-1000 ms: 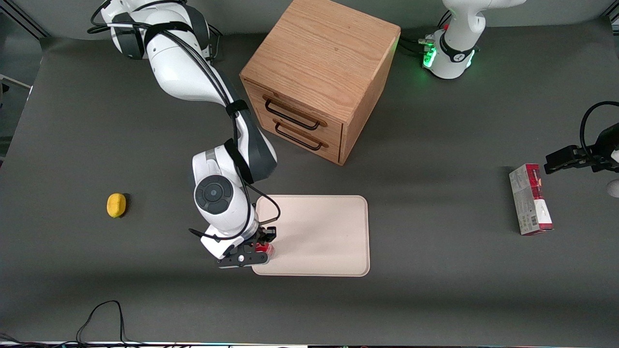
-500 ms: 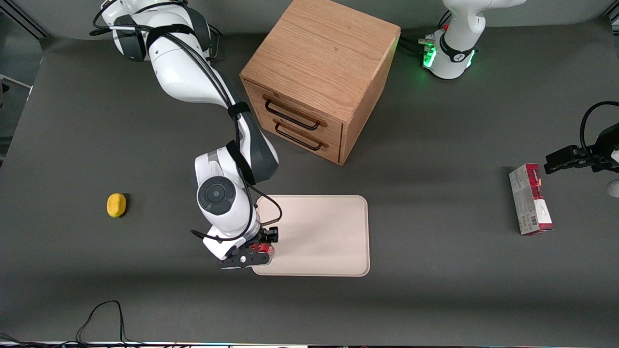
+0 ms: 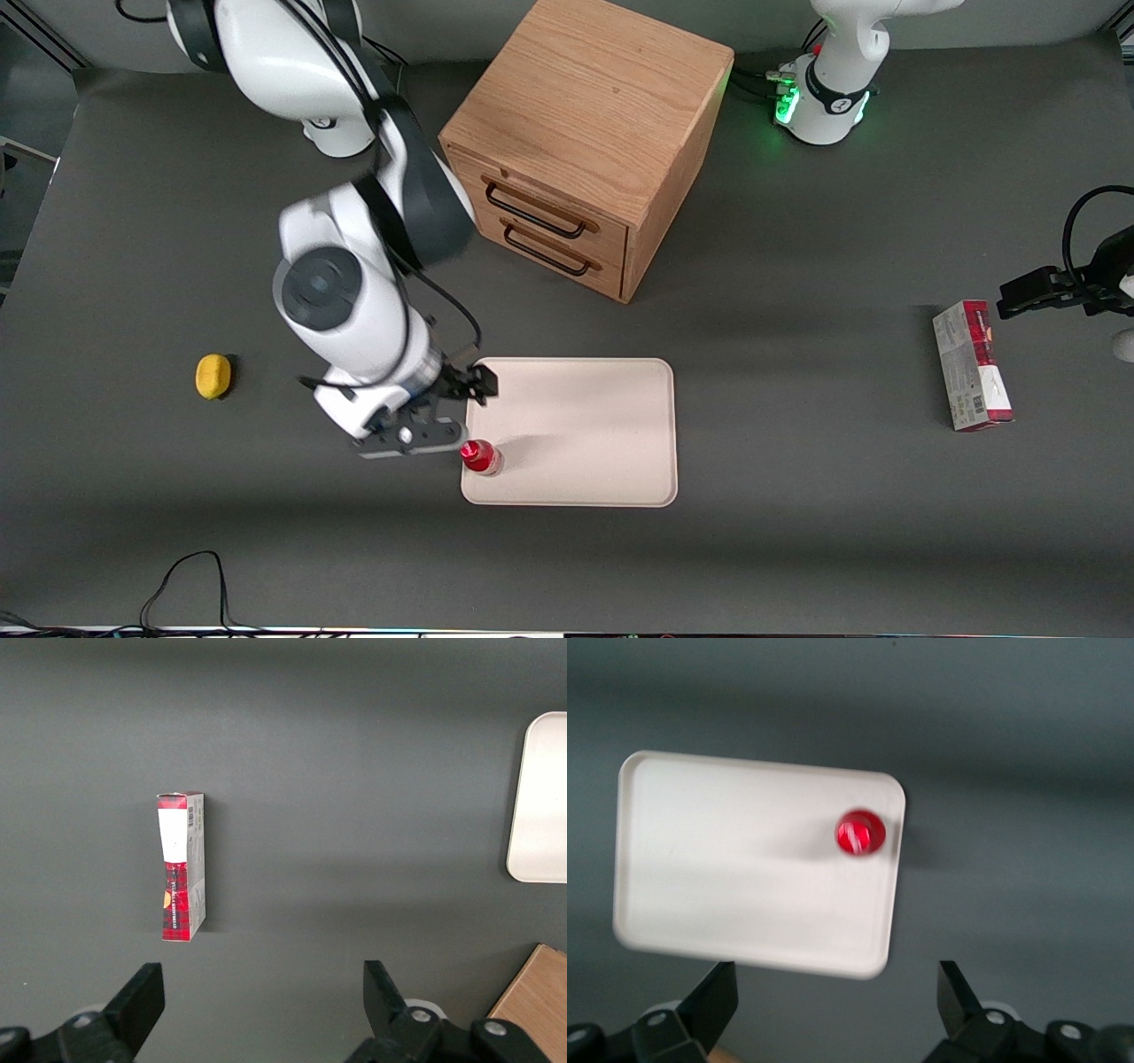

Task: Place coke bottle on tray

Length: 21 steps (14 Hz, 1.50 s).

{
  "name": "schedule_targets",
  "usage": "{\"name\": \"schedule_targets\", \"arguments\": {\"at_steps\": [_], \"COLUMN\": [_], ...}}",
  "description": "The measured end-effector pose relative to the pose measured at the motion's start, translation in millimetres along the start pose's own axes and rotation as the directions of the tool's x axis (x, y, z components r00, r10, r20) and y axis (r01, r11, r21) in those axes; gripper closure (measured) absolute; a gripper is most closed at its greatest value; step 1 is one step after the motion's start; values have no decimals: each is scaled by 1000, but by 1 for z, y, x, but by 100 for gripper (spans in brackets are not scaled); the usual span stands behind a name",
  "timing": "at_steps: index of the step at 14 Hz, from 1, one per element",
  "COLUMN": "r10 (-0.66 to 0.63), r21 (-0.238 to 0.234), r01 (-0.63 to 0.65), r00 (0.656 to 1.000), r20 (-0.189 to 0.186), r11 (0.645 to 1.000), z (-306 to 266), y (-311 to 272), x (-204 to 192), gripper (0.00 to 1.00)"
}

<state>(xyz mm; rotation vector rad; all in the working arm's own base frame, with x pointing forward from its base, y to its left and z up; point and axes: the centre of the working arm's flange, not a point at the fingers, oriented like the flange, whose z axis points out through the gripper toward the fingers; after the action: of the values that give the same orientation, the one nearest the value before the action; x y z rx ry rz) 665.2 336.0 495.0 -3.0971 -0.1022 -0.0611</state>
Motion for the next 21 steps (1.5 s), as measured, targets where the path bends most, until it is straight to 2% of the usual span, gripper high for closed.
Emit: {"name": "schedule_targets", "arguments": {"at_steps": [3, 5, 9, 13, 16, 21], "r10": [-1, 9, 95, 135, 139, 148], "r21": [-31, -36, -41, 9, 26, 15], "r01": [2, -7, -93, -136, -140, -149], "r00": [999, 998, 994, 990, 989, 988], "r20": [38, 55, 48, 40, 44, 53], "r11": [1000, 999, 995, 991, 990, 989], "z": [-60, -90, -119, -131, -135, -130], "y": [17, 32, 111, 207, 237, 278], "x": [-26, -41, -55, -84, -110, -113], "gripper": [0, 0, 0, 0, 0, 0]}}
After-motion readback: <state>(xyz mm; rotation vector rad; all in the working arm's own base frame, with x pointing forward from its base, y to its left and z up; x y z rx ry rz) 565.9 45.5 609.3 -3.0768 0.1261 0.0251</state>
